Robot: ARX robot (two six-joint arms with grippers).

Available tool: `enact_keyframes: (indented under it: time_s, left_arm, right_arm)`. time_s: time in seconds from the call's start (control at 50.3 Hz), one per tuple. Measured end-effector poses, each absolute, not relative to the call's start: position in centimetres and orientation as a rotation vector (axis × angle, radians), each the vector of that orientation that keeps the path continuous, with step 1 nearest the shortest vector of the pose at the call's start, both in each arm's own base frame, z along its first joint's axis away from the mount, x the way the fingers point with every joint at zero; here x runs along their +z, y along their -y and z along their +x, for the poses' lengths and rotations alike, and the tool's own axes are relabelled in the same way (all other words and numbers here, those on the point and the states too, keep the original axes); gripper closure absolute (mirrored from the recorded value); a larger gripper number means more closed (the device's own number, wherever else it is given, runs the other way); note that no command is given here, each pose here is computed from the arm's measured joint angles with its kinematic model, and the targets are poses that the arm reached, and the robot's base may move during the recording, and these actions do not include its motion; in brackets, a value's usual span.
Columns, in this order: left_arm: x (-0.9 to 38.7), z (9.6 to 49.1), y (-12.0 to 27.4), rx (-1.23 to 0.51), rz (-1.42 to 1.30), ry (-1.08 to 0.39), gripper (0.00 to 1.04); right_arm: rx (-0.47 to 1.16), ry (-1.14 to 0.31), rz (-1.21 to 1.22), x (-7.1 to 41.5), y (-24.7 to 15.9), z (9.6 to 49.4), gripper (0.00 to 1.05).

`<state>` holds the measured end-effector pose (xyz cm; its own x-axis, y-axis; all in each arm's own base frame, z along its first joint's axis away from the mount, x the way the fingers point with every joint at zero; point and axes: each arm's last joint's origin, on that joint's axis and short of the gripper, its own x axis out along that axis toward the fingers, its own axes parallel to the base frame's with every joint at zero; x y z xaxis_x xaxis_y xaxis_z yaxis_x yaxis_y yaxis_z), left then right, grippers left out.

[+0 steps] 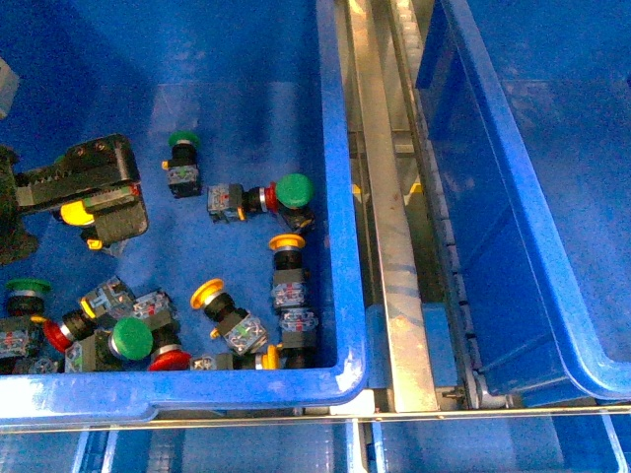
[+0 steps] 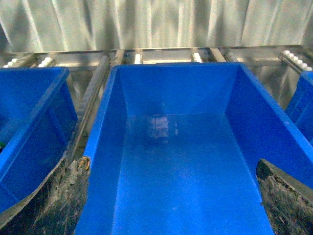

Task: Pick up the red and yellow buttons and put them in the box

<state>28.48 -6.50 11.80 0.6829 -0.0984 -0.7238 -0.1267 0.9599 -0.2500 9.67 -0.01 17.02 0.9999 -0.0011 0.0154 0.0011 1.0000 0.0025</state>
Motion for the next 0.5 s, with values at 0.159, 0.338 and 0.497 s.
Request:
enact_keyframes:
  time_s: [0.159,0.338,0.497]
  left_arm:
    - [9.5,31.4,4.5,0.090,-0.278,-0.843,0.08]
    - [7.8,33.9,3.3,0.096,-0.249,-0.850,0.08]
    - [6.7,35.5,3.1,0.074,-0.228,-0.853,0.08]
  right_arm:
    - [-0.001,0.015,0.003,17.0,0.0,9.7,0.06]
    - [-0.001,0.015,0.003,17.0,0.0,9.7,0.06]
    - [-0.001,0.015,0.003,17.0,0.0,9.7,0.06]
